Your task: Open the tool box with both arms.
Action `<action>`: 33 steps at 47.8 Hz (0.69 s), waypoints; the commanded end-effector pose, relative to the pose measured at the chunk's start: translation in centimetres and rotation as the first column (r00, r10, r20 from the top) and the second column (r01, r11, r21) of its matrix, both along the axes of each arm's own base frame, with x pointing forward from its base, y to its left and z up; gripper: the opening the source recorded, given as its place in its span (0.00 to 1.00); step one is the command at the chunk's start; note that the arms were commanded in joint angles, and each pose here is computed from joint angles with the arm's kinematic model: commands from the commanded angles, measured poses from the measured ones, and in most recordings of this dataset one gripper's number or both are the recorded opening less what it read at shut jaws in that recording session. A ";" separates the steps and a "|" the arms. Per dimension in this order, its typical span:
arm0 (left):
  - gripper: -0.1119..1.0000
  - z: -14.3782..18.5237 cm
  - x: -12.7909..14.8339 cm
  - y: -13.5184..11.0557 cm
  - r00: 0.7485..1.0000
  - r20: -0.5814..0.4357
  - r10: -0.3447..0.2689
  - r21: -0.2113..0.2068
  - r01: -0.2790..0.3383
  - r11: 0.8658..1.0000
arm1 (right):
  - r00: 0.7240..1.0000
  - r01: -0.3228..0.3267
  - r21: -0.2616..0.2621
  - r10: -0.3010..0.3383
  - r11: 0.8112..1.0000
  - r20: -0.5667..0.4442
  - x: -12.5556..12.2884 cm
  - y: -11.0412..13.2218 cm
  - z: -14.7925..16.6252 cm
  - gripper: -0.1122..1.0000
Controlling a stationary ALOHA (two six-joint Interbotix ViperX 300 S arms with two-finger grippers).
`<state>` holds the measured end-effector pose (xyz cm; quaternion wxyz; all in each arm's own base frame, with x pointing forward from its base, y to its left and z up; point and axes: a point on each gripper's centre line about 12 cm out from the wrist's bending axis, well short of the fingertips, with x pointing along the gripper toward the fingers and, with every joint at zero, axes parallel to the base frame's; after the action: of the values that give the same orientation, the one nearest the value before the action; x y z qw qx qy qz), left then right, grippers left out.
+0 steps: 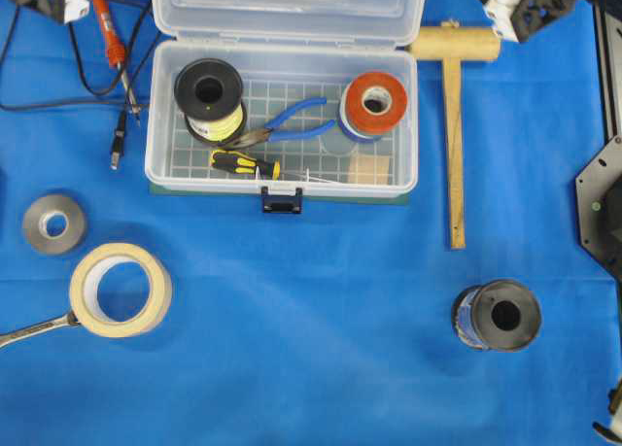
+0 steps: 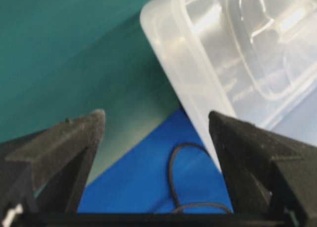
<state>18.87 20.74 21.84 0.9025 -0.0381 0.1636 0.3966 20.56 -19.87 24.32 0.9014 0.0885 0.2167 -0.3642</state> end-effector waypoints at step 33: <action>0.83 1.1 1.6 -9.8 0.942 0.033 -0.333 0.009 0.333 0.943 | 0.937 -0.350 0.076 0.350 0.934 0.018 4.5 9.9 -0.1 0.86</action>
<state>20.03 12.21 22.37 0.9506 -0.0221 0.1604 0.2648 24.24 -11.63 23.72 0.9397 0.0906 0.2444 -0.2215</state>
